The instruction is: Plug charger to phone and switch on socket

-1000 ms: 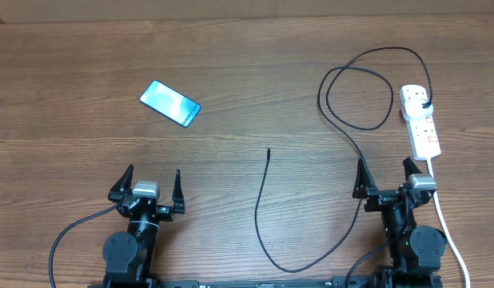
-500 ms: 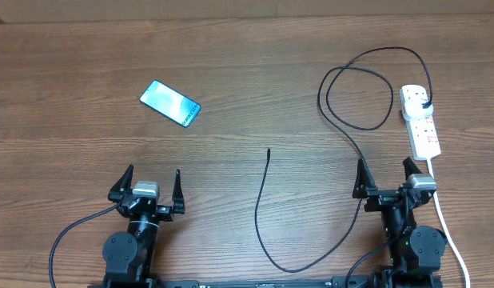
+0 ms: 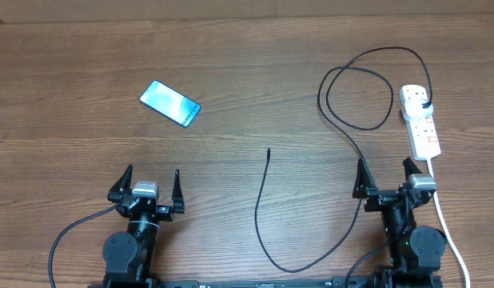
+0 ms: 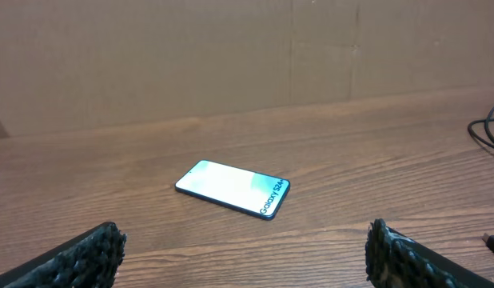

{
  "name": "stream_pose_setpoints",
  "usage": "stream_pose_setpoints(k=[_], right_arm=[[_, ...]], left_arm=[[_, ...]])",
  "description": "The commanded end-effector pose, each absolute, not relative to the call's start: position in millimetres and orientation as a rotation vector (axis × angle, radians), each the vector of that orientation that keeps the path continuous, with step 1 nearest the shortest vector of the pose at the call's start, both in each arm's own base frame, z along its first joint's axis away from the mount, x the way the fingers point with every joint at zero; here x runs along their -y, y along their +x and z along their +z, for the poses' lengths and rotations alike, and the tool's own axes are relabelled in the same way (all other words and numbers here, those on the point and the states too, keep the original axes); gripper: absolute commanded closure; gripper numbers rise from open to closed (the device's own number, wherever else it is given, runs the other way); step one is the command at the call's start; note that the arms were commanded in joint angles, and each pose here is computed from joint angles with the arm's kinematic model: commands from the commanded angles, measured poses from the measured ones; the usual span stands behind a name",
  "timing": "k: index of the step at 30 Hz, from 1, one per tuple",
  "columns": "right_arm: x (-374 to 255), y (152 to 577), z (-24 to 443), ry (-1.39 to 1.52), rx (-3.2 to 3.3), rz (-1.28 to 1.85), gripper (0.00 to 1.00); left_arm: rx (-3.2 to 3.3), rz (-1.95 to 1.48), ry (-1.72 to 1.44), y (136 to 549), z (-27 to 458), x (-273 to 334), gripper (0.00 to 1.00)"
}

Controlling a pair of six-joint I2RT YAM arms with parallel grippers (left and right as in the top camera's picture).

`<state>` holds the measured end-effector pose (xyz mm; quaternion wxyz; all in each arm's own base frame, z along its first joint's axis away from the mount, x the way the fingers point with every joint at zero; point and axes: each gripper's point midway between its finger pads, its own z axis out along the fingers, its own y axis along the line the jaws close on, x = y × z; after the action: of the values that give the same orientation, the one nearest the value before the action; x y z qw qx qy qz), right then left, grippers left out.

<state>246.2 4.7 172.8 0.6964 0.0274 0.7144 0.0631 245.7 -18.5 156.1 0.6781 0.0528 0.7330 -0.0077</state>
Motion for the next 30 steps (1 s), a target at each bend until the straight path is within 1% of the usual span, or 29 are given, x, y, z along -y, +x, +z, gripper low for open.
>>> stream_pose_setpoints(k=[1,17,25,30], right_arm=[[-6.1,246.2,171.2,0.062,-1.589,0.150,0.00],[-6.1,246.2,171.2,0.062,-1.589,0.150,0.00],[-6.1,246.2,171.2,0.062,-1.589,0.150,0.00],[-6.1,246.2,171.2,0.062,-1.589,0.150,0.00]], left_arm=[[-1.643,0.011,0.122,245.6,156.2,15.2,0.00],[-1.620,0.006,0.119,245.2,164.8,15.7,0.00],[-1.609,0.005,0.118,240.2,184.8,15.6,0.00],[-1.612,0.003,0.116,233.5,205.4,15.2,0.00]])
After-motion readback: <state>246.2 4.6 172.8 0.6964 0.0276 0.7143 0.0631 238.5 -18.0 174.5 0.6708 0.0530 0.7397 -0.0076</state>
